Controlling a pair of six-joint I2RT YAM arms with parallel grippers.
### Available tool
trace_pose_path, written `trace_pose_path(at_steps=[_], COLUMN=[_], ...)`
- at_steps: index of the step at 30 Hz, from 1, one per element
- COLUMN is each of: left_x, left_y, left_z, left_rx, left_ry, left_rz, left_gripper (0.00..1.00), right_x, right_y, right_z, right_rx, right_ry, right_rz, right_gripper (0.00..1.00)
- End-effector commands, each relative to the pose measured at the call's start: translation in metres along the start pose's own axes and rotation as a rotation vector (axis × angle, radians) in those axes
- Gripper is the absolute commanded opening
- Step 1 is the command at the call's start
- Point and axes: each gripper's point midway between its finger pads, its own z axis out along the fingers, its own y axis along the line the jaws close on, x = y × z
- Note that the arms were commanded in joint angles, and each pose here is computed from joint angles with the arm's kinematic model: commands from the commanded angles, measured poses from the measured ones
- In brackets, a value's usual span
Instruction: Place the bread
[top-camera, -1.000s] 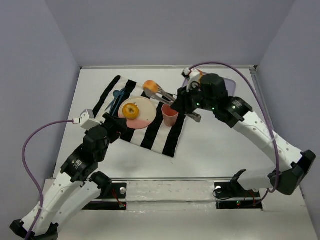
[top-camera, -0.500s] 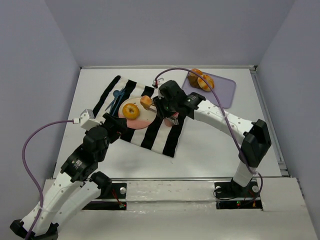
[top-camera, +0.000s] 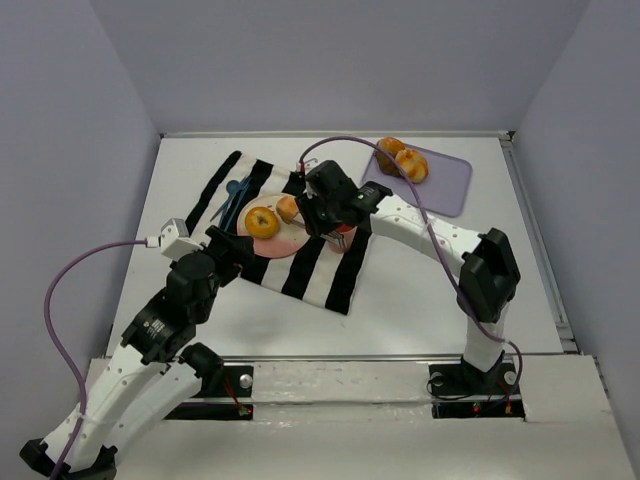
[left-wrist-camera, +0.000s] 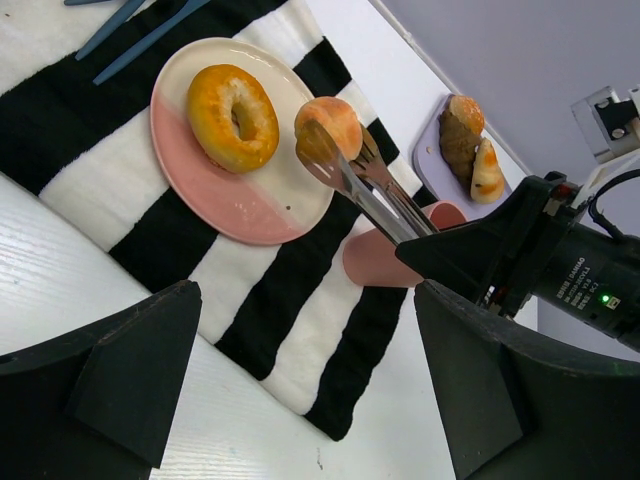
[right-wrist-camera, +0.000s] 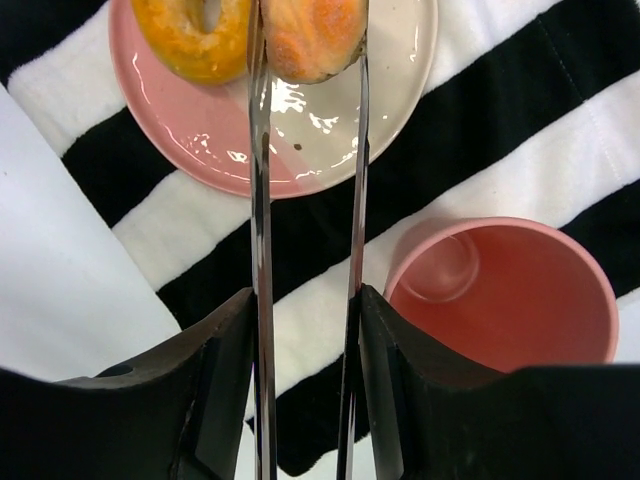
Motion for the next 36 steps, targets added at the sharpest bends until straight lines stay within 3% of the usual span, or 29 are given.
trace_pose_path(at_steps=[1,3,10,18,28,36], left_x=[-0.002,-0.002,-0.002,-0.002,-0.003,-0.003], left_y=[0.001,0.002,0.002,0.002,0.001,0.0], left_z=[0.004,0.004,0.004,0.004,0.002,0.002], left_rx=[-0.003,-0.003,-0.004,-0.003,0.004,0.009], left_ry=[-0.024,-0.024,-0.025,-0.024,-0.025,-0.027], left_rz=[-0.001,-0.001,-0.003,-0.001,-0.005,-0.008], left_gripper=[0.99,0.99,0.99,0.99,0.99,0.99], right_x=[-0.025,-0.024,-0.028,-0.056,-0.119,-0.106], right_y=[0.006,0.007,0.015,0.012,-0.016,-0.061], right_z=[-0.009,-0.008,-0.014,-0.037,-0.118,-0.19], right_rx=[-0.003,-0.011,-0.035,-0.019,0.117,0.283], right_ry=[-0.057,-0.046,-0.055,-0.143,-0.4,-0.537], right_rz=[0.019,0.014,-0.003,0.001,0.104,0.201], right_gripper=[0.5,0.57,0.6,0.59,0.57,0.56])
